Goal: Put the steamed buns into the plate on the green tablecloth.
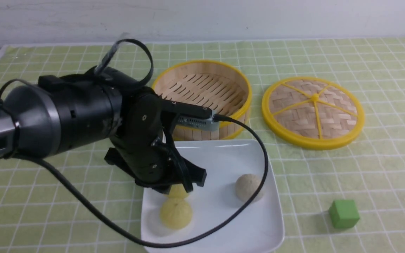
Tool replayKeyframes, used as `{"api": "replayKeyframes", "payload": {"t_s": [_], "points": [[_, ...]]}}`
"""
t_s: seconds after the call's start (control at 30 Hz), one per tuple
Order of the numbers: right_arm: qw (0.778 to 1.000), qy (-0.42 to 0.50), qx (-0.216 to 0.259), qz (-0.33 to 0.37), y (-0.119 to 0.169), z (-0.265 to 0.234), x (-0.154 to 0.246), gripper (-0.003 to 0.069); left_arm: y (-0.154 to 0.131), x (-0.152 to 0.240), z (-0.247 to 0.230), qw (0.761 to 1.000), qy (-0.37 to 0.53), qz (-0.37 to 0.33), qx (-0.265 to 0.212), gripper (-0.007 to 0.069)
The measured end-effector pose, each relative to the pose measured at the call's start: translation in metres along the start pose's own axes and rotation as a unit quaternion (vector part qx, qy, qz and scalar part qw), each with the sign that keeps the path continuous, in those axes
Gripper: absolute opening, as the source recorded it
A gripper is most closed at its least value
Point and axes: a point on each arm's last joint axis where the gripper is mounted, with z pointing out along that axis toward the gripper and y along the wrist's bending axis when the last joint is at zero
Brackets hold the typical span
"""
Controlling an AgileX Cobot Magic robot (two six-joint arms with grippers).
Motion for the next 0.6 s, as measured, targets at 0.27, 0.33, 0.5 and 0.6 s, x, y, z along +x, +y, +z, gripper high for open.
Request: {"api": "replayKeyframes", "payload": {"t_s": [0.27,0.33,0.5,0.6], "points": [[0.989,0.078,0.122,0.027,-0.017,0.016,0.057,0.0008,0.006,0.0,-0.04,0.998,-0.059,0.013,-0.003,0.0002],[0.988,0.074,0.133,0.028,-0.018,0.016,0.057,0.0008,0.007,0.001,-0.047,0.998,-0.067,0.014,-0.004,0.0002],[0.986,0.068,0.146,0.031,-0.02,0.016,0.056,0.0013,0.016,0.014,-0.087,0.996,-0.09,0.015,-0.013,0.0002],[0.986,0.068,0.146,0.03,-0.02,0.016,0.056,0.0017,0.027,0.036,-0.108,0.995,-0.099,0.016,-0.029,0.0002]]}}
